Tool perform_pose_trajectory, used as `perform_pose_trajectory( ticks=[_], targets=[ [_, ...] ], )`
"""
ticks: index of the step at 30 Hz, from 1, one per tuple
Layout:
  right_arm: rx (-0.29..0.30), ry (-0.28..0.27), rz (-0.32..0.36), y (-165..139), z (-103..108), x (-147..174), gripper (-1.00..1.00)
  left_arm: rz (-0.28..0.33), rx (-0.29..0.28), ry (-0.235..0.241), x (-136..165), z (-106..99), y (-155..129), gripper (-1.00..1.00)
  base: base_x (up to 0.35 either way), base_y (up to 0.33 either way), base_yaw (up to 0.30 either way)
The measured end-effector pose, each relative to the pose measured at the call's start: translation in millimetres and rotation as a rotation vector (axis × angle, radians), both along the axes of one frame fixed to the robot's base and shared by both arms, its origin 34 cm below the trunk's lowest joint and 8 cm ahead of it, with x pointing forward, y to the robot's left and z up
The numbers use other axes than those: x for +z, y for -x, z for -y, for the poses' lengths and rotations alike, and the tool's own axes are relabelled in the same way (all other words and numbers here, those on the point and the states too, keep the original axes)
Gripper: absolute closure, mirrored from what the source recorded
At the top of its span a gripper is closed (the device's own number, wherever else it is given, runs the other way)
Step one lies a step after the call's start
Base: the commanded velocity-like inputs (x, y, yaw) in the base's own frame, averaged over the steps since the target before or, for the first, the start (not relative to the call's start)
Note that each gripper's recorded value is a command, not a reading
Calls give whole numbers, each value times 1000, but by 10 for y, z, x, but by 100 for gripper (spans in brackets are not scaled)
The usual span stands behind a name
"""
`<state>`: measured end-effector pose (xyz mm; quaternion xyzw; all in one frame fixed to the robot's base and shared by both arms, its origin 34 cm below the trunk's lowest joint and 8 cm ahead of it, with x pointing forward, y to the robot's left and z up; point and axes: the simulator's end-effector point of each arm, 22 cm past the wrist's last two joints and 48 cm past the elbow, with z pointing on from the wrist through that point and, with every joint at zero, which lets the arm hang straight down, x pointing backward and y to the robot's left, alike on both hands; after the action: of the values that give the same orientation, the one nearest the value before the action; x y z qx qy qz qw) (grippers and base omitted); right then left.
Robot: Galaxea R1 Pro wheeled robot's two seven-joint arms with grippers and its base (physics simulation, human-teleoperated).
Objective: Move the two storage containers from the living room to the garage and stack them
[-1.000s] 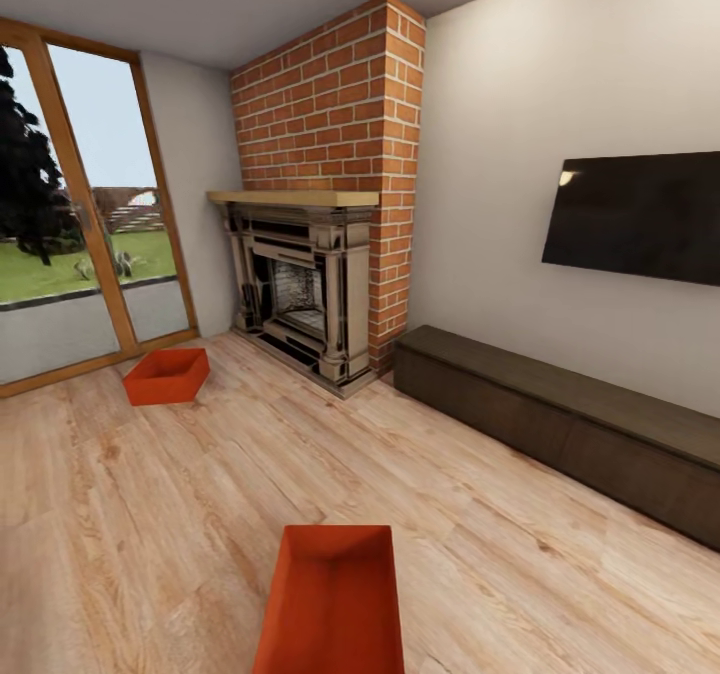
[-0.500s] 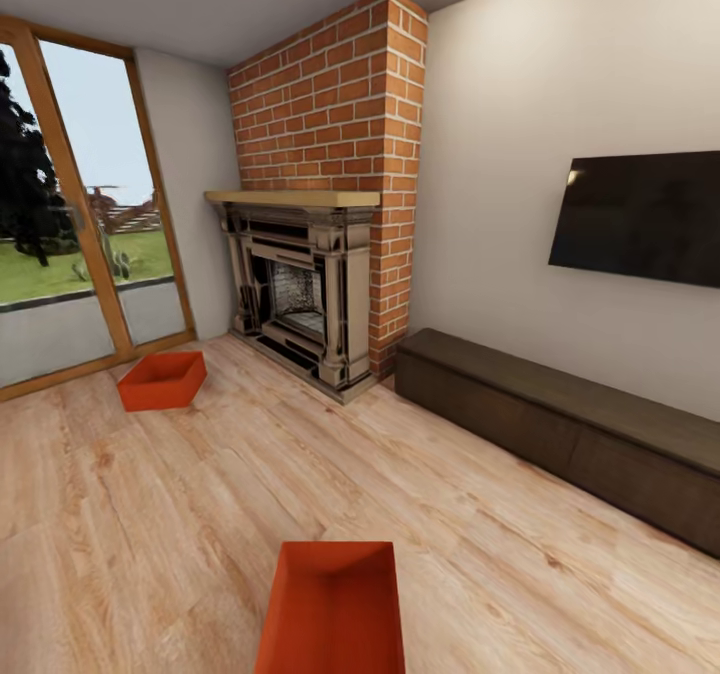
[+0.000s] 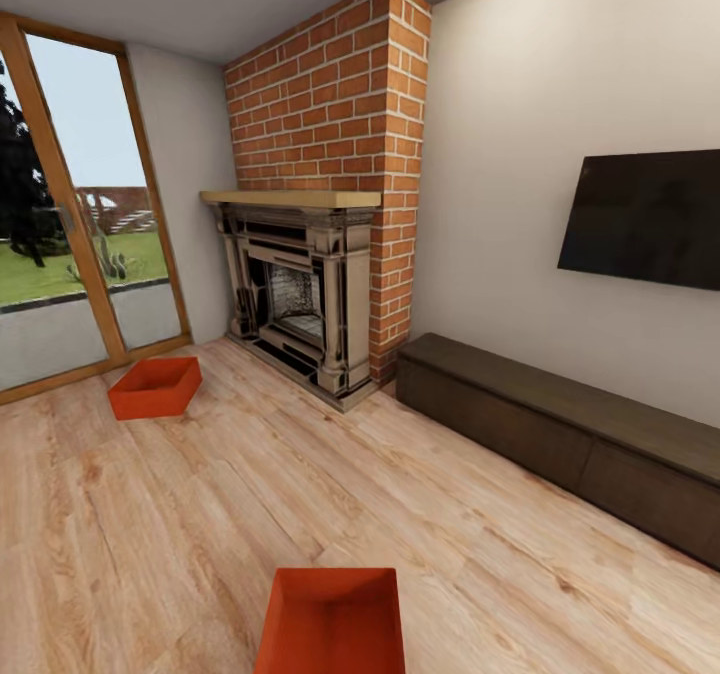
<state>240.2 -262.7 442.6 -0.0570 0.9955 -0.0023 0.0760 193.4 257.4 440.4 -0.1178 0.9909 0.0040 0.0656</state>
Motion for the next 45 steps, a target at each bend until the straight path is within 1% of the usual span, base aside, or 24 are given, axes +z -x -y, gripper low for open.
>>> perform_pose_trajectory(
  ticks=[6,11,18,25,45],
  targets=[
    [-3,-1,0,-1,-6,0,-100,0,0,-1,0,0,-3,-100,7,16,0],
    [-3,-1,1,-4,-7,0,-100,0,2,-1,0,-1,-3,-100,1,166,0],
    [-4,-1,2,-7,-6,0,-100,0,2,-1,0,-3,-3,-100,0,41,0],
    [-2,-1,4,-12,-6,1,-100,0,3,-1,0,-2,-3,-100,0,130,0],
    [-1,1,2,-5,6,0,-100,0,3,-1,0,-4,-3,-100,0,5,0]
  ],
)
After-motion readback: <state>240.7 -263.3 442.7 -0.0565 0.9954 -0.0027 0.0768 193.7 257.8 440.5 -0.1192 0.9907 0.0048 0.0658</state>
